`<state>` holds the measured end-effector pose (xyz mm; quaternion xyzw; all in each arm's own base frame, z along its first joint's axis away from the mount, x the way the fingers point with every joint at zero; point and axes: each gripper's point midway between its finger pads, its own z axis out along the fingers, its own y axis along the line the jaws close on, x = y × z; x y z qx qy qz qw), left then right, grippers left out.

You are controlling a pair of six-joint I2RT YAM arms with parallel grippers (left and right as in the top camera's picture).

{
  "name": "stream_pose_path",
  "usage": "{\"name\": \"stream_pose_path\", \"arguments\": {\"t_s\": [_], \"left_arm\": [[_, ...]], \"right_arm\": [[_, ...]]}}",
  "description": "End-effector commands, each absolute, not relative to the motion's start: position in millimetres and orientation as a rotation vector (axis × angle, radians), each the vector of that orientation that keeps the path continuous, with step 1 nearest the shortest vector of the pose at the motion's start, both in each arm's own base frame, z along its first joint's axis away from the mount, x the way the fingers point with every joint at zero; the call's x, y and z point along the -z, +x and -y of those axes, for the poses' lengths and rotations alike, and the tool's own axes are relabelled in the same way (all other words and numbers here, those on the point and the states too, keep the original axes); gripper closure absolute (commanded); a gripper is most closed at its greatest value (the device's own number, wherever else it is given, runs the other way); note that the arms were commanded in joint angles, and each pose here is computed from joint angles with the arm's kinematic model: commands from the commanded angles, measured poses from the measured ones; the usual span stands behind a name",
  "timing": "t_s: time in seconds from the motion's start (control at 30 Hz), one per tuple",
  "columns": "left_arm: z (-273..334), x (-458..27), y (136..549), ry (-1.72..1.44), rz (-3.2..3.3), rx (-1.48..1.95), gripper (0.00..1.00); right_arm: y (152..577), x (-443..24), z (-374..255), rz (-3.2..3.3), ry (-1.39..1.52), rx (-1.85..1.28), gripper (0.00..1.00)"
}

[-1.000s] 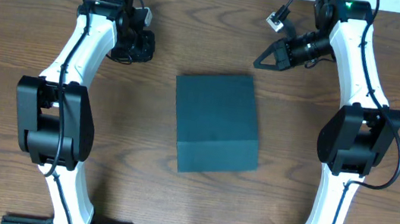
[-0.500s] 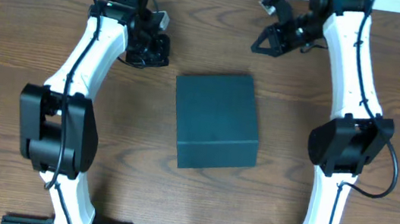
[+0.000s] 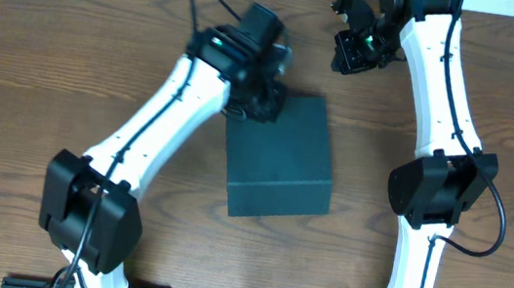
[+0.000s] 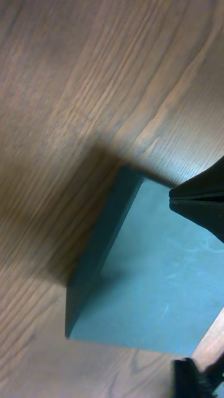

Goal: Pack container
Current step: 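Press down on the closed lid with the left gripper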

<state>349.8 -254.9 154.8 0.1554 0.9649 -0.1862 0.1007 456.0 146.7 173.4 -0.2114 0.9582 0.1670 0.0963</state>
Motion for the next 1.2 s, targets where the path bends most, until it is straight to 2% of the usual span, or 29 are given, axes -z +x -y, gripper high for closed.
{"name": "stream_pose_path", "arguments": {"t_s": [0.0,0.7,0.97,1.03,1.07,1.17], "left_arm": [[253,-144,346,0.441,-2.877,0.428,0.94],[250,-45,282,0.480,-3.068,0.373,0.94],[249,-42,278,0.486,-3.082,0.365,0.94],[252,-45,277,0.488,-3.080,0.392,0.95],[253,-46,277,0.489,-3.079,0.406,0.94],[257,-61,283,0.504,-3.048,0.424,0.94]], "right_arm": [[458,-187,-134,-2.835,-0.566,-0.401,0.99],[465,-185,-104,-2.854,-0.479,-0.332,0.99],[465,-185,-104,-2.854,-0.478,-0.332,0.99],[466,-185,-103,-2.850,-0.477,-0.327,0.92],[468,-185,-101,-2.848,-0.473,-0.313,0.84],[473,-184,-92,-2.847,-0.438,-0.247,0.75]]}}
